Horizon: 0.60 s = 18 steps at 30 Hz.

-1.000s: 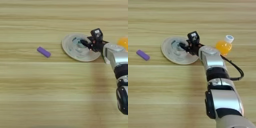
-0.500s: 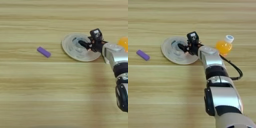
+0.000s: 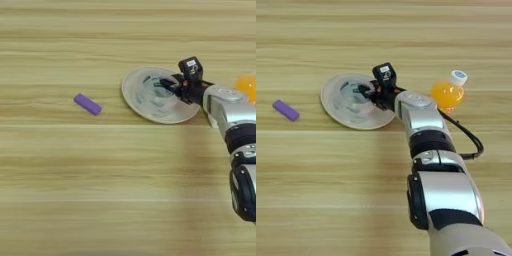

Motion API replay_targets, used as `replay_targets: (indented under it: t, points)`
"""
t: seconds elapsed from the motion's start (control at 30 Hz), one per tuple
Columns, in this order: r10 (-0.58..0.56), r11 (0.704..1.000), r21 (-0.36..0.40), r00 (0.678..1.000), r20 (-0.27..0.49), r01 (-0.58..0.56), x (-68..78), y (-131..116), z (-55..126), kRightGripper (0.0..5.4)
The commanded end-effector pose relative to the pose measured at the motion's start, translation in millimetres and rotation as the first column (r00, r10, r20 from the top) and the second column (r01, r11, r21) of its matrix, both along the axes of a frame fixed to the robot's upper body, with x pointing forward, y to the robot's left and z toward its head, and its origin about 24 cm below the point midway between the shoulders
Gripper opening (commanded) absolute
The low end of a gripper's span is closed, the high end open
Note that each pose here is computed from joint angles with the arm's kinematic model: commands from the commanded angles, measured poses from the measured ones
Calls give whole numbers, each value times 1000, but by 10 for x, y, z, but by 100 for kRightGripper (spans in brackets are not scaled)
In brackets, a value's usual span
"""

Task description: Move the objects on the table

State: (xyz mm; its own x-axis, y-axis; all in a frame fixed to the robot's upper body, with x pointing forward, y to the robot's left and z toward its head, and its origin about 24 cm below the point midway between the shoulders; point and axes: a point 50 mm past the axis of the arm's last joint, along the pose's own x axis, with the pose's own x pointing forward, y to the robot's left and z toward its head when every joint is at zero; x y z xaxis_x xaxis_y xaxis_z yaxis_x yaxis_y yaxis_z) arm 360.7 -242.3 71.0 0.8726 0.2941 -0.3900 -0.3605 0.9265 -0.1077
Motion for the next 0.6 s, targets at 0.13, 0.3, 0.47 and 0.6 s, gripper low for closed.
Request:
replay_targets:
  t: [0.13, 0.3, 0.47, 0.6]
  points:
    - [23, 1000, -7, 979, 203, -22, 169, 15, 597, 153]
    - [37, 999, -4, 970, 239, -37, 131, 21, 696, 153]
    - [57, 998, -2, 960, 276, -59, 46, 58, 784, 153]
    - [122, 992, -1, 947, 297, -127, -159, 183, 798, 153]
